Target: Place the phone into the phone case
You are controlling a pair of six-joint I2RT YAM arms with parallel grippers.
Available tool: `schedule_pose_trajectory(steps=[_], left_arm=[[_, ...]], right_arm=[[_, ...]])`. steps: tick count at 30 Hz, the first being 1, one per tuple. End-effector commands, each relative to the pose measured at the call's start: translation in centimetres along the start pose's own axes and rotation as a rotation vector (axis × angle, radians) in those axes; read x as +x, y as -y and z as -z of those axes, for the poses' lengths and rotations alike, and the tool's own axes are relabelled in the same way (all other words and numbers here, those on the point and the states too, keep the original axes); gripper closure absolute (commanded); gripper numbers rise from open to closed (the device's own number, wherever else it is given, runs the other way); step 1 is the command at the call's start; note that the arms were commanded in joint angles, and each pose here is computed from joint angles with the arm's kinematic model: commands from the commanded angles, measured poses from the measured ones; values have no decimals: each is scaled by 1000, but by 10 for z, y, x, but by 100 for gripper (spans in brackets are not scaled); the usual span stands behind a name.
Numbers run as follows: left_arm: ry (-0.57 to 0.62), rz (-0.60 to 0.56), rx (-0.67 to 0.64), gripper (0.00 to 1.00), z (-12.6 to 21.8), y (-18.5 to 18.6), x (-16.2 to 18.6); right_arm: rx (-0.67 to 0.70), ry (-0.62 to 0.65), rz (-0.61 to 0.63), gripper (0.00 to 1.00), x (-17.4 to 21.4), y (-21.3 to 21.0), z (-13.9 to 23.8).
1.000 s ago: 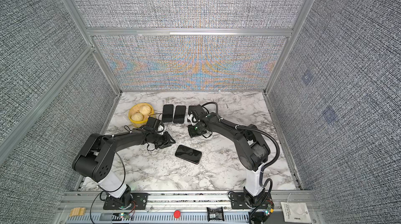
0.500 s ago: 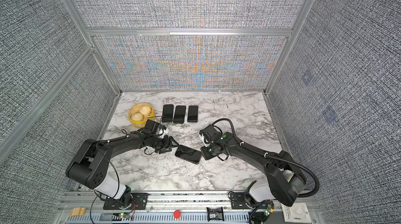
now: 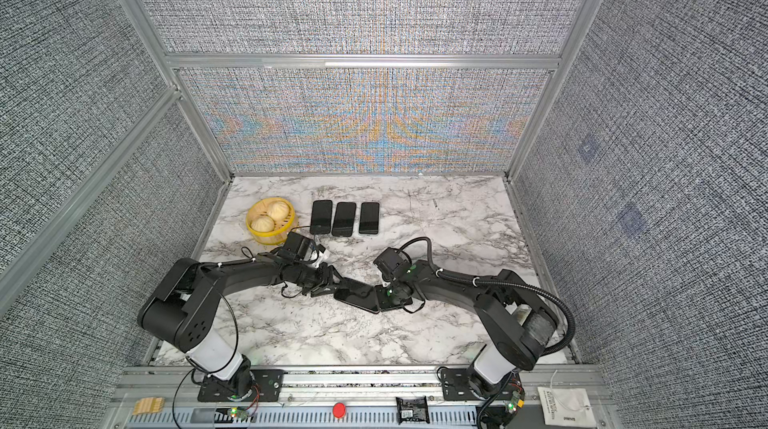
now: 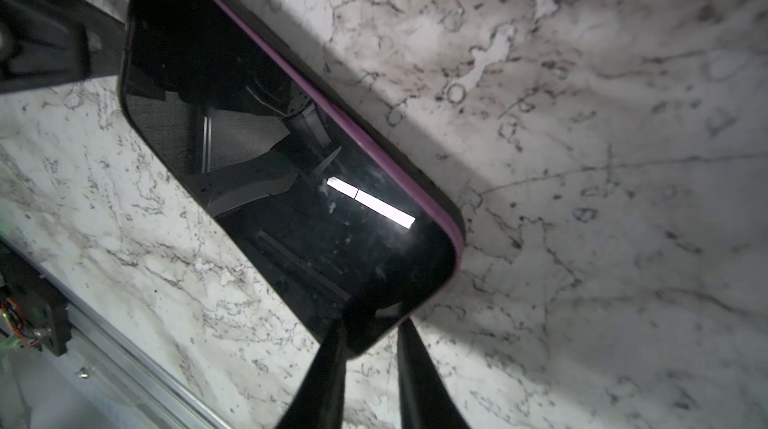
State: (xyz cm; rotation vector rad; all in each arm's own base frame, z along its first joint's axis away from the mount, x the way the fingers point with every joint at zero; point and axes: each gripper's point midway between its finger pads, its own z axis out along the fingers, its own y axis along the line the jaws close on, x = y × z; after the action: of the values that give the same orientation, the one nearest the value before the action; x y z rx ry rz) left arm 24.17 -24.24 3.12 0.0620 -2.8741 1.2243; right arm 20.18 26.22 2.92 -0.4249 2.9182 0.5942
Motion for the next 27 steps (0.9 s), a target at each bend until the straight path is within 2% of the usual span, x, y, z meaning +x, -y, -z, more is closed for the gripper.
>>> schedule_pose_trajectory(steps=[1, 8, 19, 27], left_arm=[[0, -3, -14, 46, -2, -4, 0], [-6, 10, -10, 55, -5, -7, 1], [-12, 21, -2, 59, -12, -10, 4], [-18, 26, 1, 59, -16, -10, 4]], right_arm=[[-5, 19, -14, 77, -8, -3, -2], [-14, 7, -5, 84, -13, -7, -6], [-46, -29, -8, 93, -12, -15, -19], [-44, -68, -18, 95, -5, -12, -35]])
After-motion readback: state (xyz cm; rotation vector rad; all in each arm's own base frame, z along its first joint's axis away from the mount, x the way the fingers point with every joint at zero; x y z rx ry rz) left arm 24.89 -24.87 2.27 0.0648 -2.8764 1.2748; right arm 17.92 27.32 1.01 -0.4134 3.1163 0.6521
